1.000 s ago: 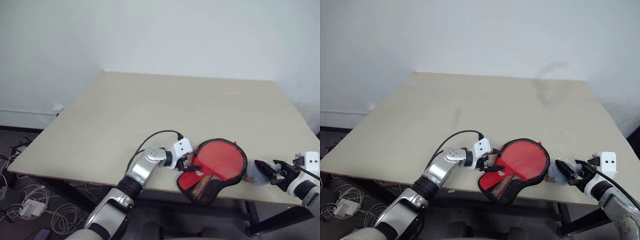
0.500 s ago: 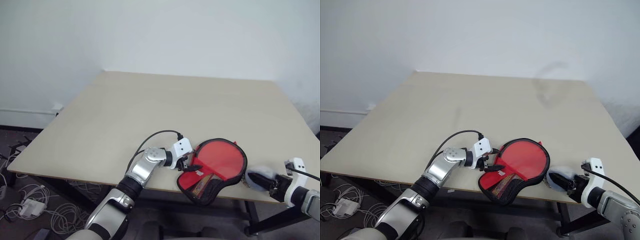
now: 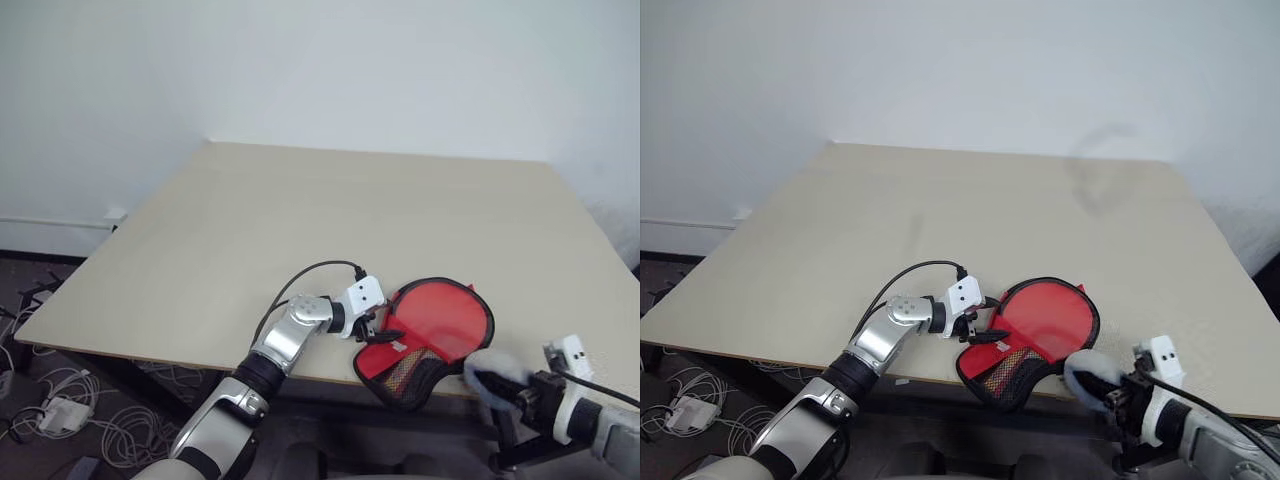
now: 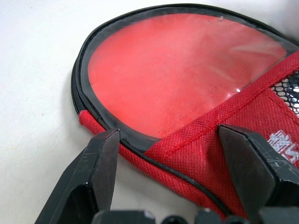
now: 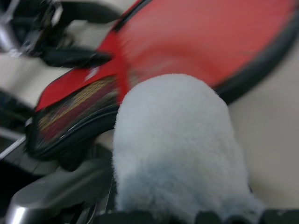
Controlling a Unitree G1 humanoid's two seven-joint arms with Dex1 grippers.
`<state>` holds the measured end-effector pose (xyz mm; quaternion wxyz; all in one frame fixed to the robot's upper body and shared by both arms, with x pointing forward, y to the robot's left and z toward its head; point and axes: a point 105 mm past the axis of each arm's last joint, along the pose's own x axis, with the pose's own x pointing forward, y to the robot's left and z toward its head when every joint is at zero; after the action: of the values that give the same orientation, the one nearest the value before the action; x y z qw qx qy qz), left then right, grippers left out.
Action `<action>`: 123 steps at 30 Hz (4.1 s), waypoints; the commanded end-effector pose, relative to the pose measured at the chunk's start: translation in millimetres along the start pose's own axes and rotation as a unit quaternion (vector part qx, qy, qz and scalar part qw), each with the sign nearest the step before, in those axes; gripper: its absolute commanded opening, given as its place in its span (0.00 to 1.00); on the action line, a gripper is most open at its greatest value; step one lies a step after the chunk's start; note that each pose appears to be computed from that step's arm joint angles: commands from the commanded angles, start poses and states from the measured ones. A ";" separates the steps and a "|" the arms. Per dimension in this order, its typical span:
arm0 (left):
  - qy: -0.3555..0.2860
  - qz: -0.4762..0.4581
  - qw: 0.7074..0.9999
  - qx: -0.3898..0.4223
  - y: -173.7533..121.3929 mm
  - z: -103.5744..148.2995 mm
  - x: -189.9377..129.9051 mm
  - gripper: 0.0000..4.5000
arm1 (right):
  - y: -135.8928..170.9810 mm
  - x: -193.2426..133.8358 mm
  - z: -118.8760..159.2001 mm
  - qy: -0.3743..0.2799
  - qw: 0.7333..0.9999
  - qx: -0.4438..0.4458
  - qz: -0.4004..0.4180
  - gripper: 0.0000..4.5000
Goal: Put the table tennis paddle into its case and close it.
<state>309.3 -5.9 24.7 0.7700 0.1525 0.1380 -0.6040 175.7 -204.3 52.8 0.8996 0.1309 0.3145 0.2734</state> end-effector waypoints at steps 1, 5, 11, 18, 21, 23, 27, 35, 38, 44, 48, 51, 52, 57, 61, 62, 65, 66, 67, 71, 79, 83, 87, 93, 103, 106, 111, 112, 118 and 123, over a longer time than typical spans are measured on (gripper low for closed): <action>0.102 0.012 0.994 -0.049 -5.3 -56.4 -8.9 0.78 | 24.2 7.6 -7.3 0.015 0.998 -0.020 0.049 0.14; 0.102 0.014 0.993 -0.054 -5.3 -57.5 -10.1 0.78 | 41.4 8.2 -11.8 0.019 0.996 -0.029 0.084 0.14; 0.102 0.016 0.993 -0.059 -5.4 -57.7 -10.5 0.78 | 68.7 12.0 -22.6 0.046 0.990 -0.051 0.126 0.14; 0.102 0.019 0.993 -0.065 -4.1 -58.4 -11.3 0.78 | 91.4 9.0 -20.6 0.059 0.983 -0.068 0.163 0.13; 0.102 0.020 0.992 -0.066 -3.4 -58.7 -12.2 0.78 | 107.3 3.7 -25.1 0.064 0.979 -0.064 0.185 0.13; 0.103 0.020 0.992 -0.066 -3.0 -58.8 -12.5 0.78 | 120.4 -0.3 -27.9 0.062 0.976 -0.063 0.199 0.13; 0.103 0.020 0.992 -0.066 -2.4 -59.0 -13.0 0.78 | 124.0 -1.9 -26.4 0.046 0.978 -0.058 0.196 0.13; 0.104 0.020 0.992 -0.063 -0.8 -58.2 -13.0 0.78 | 112.7 -16.2 -17.3 0.008 0.979 -0.053 0.196 0.21; 0.103 0.020 0.992 -0.063 -0.9 -57.9 -12.5 0.78 | 108.5 -18.7 -15.1 -0.013 0.981 -0.040 0.189 0.43; 0.103 0.019 0.992 -0.064 -1.0 -57.8 -11.8 0.78 | 93.6 -18.1 -4.7 -0.058 0.987 -0.039 0.147 0.92; 0.103 0.019 0.992 -0.063 -0.9 -57.9 -11.9 0.78 | 84.4 -17.9 -2.5 -0.086 0.987 -0.046 0.127 0.98; 0.103 0.020 0.993 -0.062 -0.9 -58.1 -12.0 0.78 | 77.6 -18.8 2.9 -0.113 0.986 -0.046 0.113 0.98; 0.103 0.020 0.993 -0.063 -0.9 -58.2 -12.0 0.78 | 74.6 -18.9 4.4 -0.119 0.986 -0.045 0.106 0.98; 0.099 0.022 0.993 -0.060 0.0 -57.6 -12.4 0.78 | 30.0 16.9 51.0 -0.200 0.979 -0.025 0.005 0.98; 0.096 0.023 0.993 -0.059 -0.1 -57.3 -11.7 0.78 | 5.3 32.2 79.6 -0.213 0.975 -0.023 -0.065 0.98; 0.095 0.023 0.994 -0.056 0.0 -56.8 -11.6 0.78 | -1.7 33.4 84.7 -0.212 0.974 -0.017 -0.083 0.98; 0.082 0.021 0.995 -0.049 1.5 -52.4 -12.0 0.78 | -18.8 36.8 92.7 -0.188 0.975 -0.007 -0.121 0.98; 0.079 0.020 0.995 -0.050 2.0 -51.2 -12.4 0.78 | -21.9 38.0 94.2 -0.181 0.976 -0.002 -0.123 0.98; 0.071 0.019 0.996 -0.052 3.2 -48.4 -13.3 0.78 | -23.2 39.7 96.7 -0.179 0.977 0.001 -0.119 0.98; 0.025 0.011 0.996 -0.088 10.9 -30.5 -18.1 0.78 | -18.4 46.0 102.5 -0.173 0.981 -0.018 -0.088 0.98; -0.015 -0.015 0.996 -0.087 21.0 -7.1 -35.7 0.78 | -42.3 59.3 99.5 -0.164 0.980 -0.001 -0.112 0.98; -0.026 -0.027 0.995 -0.089 24.6 1.0 -47.4 0.78 | -54.9 61.8 99.6 -0.162 0.979 -0.001 -0.127 0.98; -0.026 -0.025 0.995 -0.088 30.0 3.5 -56.7 0.78 | -64.1 65.4 97.1 -0.155 0.979 0.006 -0.134 0.98; -0.025 -0.024 0.996 -0.086 32.7 4.5 -63.8 0.78 | -70.2 69.8 94.7 -0.145 0.980 0.016 -0.134 0.98; -0.036 -0.018 0.996 -0.081 36.3 14.7 -67.6 0.78 | -76.5 78.4 80.3 -0.104 0.987 0.033 -0.119 0.78; -0.037 -0.011 0.996 -0.081 39.6 15.6 -68.3 0.78 | -73.2 78.5 83.3 -0.104 0.988 0.021 -0.115 0.55; -0.035 -0.001 0.996 -0.078 43.3 15.3 -68.2 0.78 | -67.0 82.1 85.7 -0.109 0.987 0.001 -0.115 0.17; -0.036 0.000 0.996 -0.080 43.9 15.9 -68.3 0.78 | -64.7 81.6 89.2 -0.119 0.987 0.000 -0.111 0.10; -0.036 0.002 0.996 -0.079 45.2 16.1 -68.6 0.78 | -54.3 75.8 116.3 -0.184 0.978 0.006 -0.099 0.01; -0.044 0.008 0.995 -0.087 48.8 18.8 -68.9 0.78 | -70.1 62.9 149.0 -0.253 0.955 0.040 -0.153 0.01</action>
<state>331.6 60.4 52.8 0.7823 0.0552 0.1868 -0.5917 329.4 -216.0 72.6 0.9618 0.1821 0.1703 0.1126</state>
